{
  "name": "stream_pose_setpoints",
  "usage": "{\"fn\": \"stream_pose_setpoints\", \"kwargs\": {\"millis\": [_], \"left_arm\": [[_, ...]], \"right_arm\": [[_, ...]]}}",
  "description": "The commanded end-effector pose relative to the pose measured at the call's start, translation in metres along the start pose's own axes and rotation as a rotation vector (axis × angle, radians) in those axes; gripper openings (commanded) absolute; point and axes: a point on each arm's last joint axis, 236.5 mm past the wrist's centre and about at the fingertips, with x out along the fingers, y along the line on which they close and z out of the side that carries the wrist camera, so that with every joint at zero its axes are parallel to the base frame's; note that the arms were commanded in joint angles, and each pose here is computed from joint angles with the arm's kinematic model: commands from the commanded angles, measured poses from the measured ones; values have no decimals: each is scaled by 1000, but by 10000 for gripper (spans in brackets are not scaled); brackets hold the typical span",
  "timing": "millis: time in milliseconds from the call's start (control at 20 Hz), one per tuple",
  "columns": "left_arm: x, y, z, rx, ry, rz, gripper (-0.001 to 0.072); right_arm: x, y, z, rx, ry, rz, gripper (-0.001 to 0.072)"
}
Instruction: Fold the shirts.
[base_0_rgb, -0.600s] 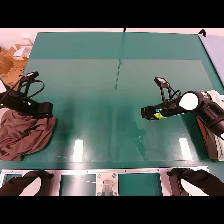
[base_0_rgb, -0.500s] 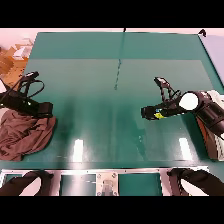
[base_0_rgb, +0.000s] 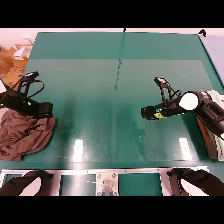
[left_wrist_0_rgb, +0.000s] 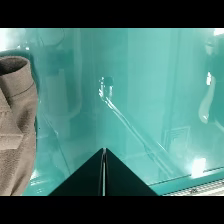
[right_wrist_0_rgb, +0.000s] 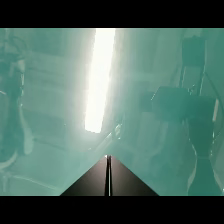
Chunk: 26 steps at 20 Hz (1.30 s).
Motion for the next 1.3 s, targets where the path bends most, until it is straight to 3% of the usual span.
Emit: {"fn": "stream_pose_setpoints", "kwargs": {"millis": [0,250,300,350,550,650,950,1200,1250], "left_arm": [[0,0,2,0,-10,-1,19],[-1,3,25,2,-106,14,21],[-2,5,29,3,-125,23,225],[-3,14,32,-6,-138,58,720],[-30,116,1,-53,-19,512,702],[-44,141,-7,-42,16,634,702],[18,191,-41,-88,35,635,700],[43,198,-7,-22,-164,612,696],[45,197,1,-11,-196,606,578]], "right_arm": [[0,0,0,-1,0,0,22],[0,1,4,0,-19,5,22],[0,2,8,0,-36,7,22],[0,2,10,0,-45,8,22],[0,2,12,0,-51,9,22],[0,3,14,0,-58,11,22],[-1,3,15,0,-66,12,22],[-1,3,15,0,-66,12,22],[-1,3,15,0,-66,12,22]]}}
